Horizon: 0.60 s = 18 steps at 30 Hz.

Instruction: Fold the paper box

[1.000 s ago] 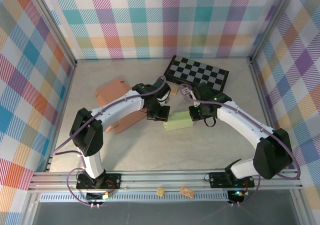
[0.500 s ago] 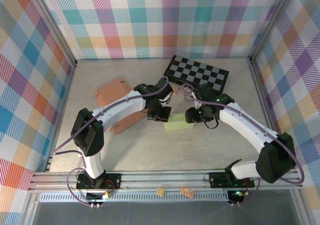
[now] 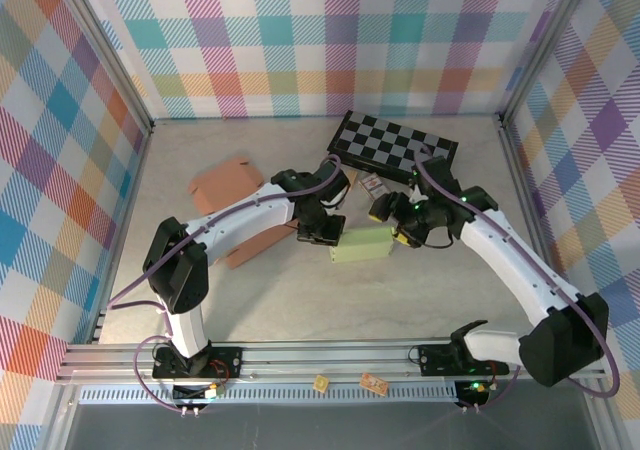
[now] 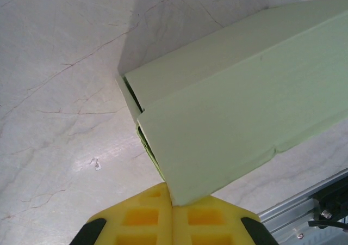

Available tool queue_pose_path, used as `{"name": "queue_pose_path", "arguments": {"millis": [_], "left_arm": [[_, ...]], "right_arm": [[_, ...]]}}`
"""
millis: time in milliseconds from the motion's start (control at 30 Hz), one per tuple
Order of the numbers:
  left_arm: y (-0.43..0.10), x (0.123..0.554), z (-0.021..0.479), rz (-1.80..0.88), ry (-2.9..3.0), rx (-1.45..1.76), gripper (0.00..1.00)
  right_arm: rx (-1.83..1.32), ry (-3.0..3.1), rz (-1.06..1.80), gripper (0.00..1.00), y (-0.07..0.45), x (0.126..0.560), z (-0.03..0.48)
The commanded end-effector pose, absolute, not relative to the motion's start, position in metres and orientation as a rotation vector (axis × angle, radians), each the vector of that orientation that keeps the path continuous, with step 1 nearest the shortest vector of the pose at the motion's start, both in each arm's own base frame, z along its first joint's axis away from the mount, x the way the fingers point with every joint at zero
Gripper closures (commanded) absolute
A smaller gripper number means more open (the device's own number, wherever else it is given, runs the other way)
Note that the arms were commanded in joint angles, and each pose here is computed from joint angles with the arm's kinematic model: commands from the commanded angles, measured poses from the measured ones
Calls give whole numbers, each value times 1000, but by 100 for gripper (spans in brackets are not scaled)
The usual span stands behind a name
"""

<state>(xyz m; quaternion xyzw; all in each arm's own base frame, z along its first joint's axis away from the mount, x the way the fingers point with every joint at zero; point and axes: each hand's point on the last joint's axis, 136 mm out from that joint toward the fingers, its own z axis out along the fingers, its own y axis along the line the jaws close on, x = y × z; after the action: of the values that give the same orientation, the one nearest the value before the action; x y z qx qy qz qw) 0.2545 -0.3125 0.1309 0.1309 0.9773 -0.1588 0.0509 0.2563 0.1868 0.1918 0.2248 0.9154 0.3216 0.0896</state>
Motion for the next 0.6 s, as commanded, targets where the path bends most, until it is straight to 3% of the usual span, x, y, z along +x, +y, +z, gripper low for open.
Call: {"name": "queue_pose_path", "arguments": {"millis": [0,200,567], "left_arm": [[-312,249,129,-464,2988,386,94],[-312,249,130,-458,2986,380,94],[-313,247,130,-454,2986,390,94]], "right_arm": [[1078,2613,1265,22,205,257,208],[1428,2597,1233,17,187,238,192],[1428,2501,1324,18,176,261,165]]}}
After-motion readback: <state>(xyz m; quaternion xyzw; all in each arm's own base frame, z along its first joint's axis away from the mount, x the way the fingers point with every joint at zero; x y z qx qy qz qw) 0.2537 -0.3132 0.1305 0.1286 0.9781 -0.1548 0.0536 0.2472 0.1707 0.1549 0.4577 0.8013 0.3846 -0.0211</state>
